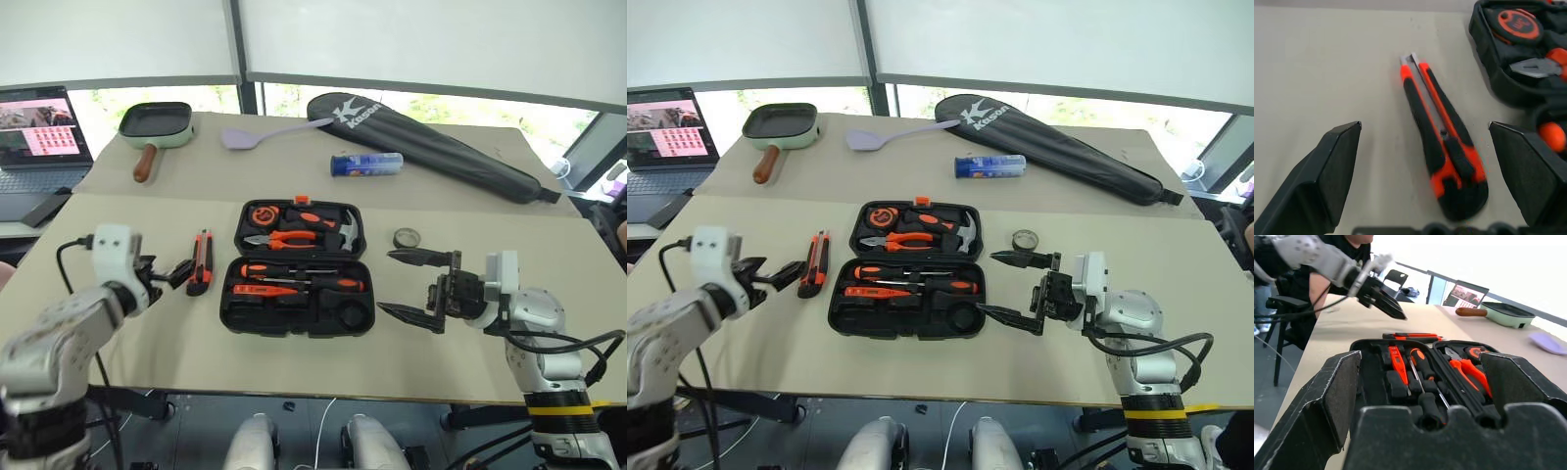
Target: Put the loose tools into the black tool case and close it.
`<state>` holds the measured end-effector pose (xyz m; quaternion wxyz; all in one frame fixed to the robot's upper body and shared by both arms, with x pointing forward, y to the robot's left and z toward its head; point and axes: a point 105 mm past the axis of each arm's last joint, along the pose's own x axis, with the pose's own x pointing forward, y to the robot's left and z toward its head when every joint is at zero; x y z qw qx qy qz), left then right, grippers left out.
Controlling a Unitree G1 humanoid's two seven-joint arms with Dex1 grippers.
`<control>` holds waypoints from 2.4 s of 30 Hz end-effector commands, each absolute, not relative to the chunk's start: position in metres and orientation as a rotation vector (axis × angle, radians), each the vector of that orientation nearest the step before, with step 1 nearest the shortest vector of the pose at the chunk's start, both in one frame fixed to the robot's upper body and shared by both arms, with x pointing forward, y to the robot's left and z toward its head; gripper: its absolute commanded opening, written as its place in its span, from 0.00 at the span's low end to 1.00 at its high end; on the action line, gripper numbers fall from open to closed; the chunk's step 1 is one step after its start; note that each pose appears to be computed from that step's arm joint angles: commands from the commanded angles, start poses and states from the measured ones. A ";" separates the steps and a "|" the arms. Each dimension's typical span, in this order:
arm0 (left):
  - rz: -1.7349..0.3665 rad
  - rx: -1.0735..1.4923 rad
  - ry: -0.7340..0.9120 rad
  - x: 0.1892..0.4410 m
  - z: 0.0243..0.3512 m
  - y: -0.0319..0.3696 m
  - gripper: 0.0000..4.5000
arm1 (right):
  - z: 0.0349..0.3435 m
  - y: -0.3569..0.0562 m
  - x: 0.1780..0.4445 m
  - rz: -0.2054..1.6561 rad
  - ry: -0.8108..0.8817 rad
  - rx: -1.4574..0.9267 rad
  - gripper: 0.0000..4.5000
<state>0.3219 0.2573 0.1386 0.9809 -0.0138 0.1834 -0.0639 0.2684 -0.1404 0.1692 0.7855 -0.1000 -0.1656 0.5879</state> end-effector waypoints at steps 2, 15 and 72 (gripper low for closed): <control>-0.086 0.030 0.455 0.334 0.121 0.255 1.00 | 0.189 -0.133 0.259 1.286 -0.430 -0.250 1.00; -0.135 0.031 0.492 0.344 0.097 0.246 0.40 | 0.201 -0.125 0.252 1.282 -0.454 -0.246 1.00; -1.449 0.559 0.032 0.291 0.174 0.133 0.88 | 0.175 -0.128 0.230 1.401 -0.149 -0.236 1.00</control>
